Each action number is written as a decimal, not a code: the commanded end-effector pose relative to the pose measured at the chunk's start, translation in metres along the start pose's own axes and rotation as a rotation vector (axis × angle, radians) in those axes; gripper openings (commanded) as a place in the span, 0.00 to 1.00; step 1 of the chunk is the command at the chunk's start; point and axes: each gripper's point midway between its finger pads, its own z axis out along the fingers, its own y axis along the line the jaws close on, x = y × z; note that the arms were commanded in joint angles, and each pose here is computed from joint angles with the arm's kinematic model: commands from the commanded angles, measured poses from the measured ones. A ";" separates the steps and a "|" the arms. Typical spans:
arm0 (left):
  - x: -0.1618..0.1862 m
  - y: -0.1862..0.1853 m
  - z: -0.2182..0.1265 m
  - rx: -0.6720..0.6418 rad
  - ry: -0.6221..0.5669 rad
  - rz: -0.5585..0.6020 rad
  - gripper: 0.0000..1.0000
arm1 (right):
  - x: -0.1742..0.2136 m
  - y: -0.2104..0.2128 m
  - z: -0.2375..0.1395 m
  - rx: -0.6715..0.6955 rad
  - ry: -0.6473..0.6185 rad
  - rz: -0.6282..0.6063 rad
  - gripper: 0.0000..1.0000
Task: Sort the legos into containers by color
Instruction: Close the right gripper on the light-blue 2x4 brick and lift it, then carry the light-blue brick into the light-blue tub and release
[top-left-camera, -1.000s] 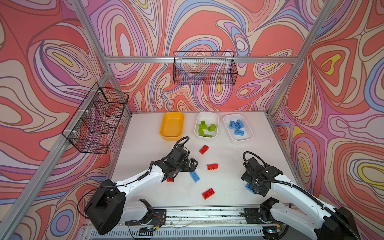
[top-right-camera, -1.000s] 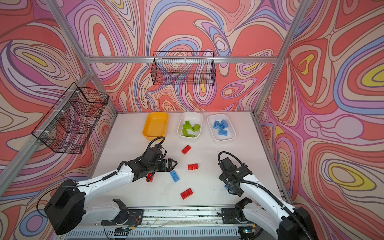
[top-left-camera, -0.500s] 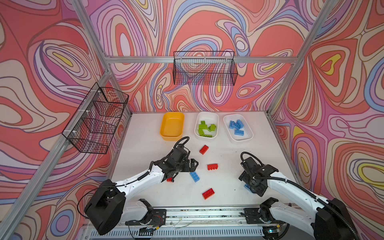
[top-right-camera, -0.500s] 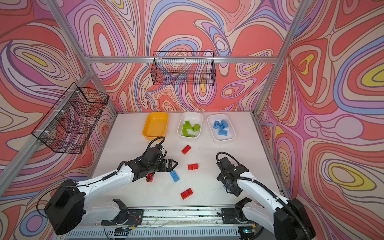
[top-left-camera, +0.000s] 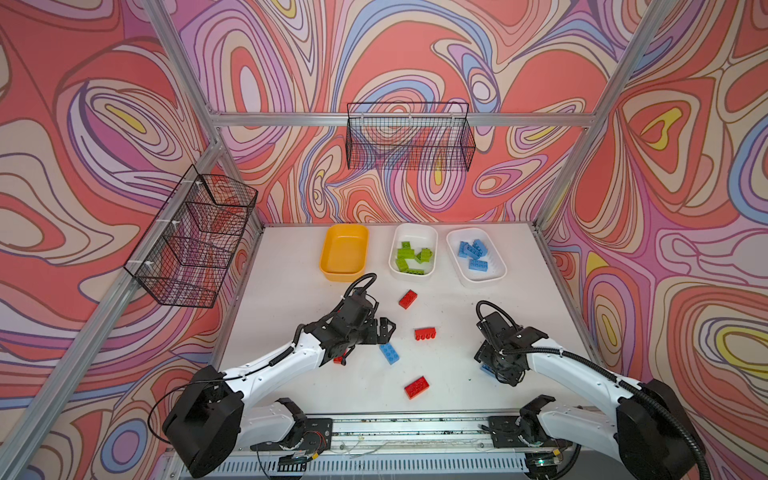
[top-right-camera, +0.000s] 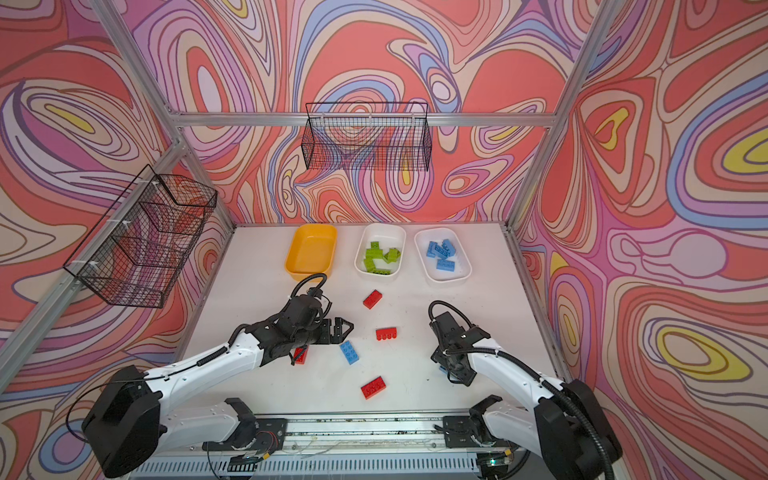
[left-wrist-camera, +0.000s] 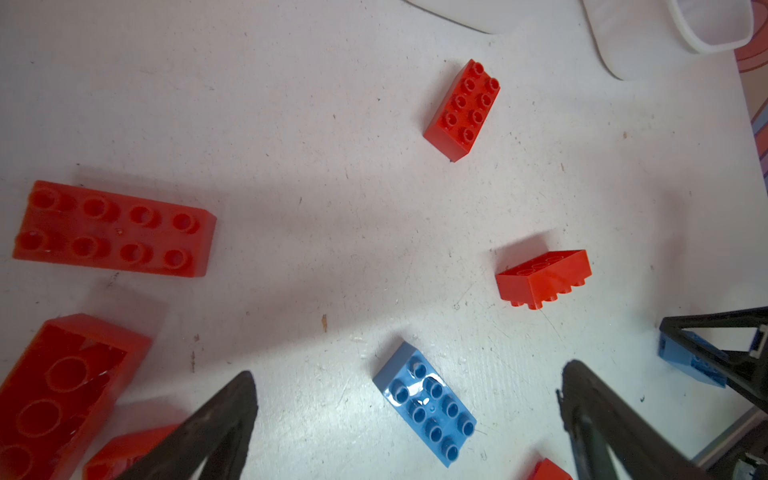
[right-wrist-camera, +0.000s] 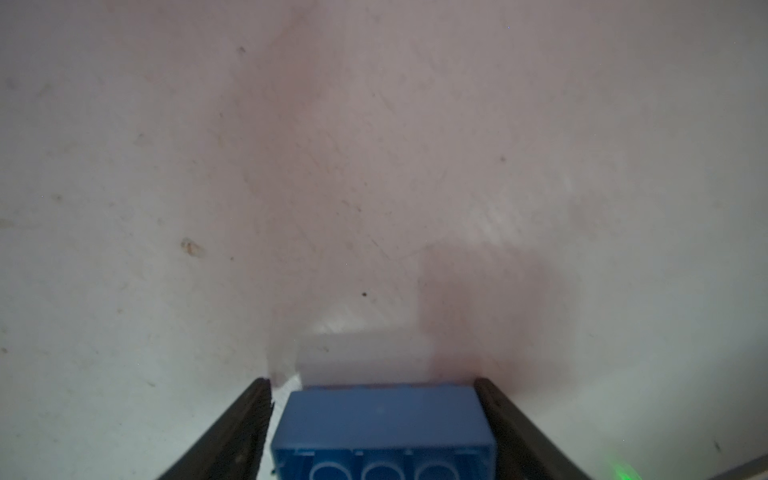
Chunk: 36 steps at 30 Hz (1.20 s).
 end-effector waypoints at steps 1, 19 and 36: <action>0.013 0.015 -0.005 -0.055 0.024 -0.001 1.00 | 0.001 0.013 0.002 -0.040 0.010 -0.034 0.80; 0.012 0.028 -0.026 -0.100 -0.010 -0.030 1.00 | -0.014 0.078 -0.017 -0.188 -0.070 -0.183 0.54; 0.009 0.021 -0.030 -0.116 0.026 -0.065 1.00 | -0.216 0.236 -0.072 -0.275 -0.462 -0.321 0.51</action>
